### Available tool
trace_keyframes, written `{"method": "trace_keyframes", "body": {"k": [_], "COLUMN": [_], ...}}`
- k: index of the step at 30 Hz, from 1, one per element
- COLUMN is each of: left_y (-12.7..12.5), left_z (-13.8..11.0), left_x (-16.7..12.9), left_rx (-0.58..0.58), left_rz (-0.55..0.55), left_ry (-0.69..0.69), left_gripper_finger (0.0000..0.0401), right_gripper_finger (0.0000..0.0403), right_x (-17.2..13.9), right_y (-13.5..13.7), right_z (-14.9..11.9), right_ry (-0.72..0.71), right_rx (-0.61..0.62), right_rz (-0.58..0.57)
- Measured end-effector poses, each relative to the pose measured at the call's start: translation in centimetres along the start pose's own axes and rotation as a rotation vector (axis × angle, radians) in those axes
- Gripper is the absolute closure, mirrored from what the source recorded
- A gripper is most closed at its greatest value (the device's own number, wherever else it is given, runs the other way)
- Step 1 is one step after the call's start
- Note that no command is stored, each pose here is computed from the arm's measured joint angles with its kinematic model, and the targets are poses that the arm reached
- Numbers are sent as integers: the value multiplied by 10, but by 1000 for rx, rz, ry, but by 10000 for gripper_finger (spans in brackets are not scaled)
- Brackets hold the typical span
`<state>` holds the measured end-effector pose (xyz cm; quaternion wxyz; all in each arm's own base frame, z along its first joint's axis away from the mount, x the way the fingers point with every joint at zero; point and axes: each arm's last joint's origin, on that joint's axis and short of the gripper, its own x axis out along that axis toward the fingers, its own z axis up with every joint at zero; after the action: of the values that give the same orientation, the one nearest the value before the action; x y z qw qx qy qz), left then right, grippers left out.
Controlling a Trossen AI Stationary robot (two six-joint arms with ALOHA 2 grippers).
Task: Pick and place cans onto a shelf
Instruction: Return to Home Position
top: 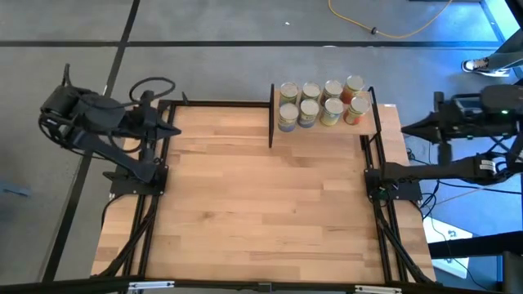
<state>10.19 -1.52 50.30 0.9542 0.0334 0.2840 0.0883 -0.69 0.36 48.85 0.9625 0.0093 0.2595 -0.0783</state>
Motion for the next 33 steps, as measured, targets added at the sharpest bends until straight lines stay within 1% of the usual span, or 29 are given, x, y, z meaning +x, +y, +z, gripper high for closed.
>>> {"method": "trace_keyframes", "body": {"k": [5,9,13,15,21,26,30,33], "left_y": [0,0,2,2,3,0,-4,-5], "left_z": [-28,-52,-76,-89,-122,-146,-161,-170], "left_x": [1,7,11,14,26,39,51,57], "left_rx": [-23,-35,-63,-74,-123,-146,-123,-106], "left_rz": [-25,-45,-58,-61,-80,-96,-117,-119], "left_ry": [-73,-114,-177,-200,-315,-373,-430,-486], "left_gripper_finger": [401,401,401,401,401,401,401,401], "right_gripper_finger": [402,402,402,402,402,402,402,402], "right_x": [-17,-19,-20,-18,-13,-4,3,7], "right_y": [4,7,12,15,27,37,45,52], "right_z": [-19,-39,-65,-77,-106,-125,-138,-147], "right_ry": [-54,-49,-52,-65,-175,-194,-226,-241], "right_rx": [0,11,26,33,45,69,74,61], "right_rz": [48,54,70,81,126,108,129,112]}}
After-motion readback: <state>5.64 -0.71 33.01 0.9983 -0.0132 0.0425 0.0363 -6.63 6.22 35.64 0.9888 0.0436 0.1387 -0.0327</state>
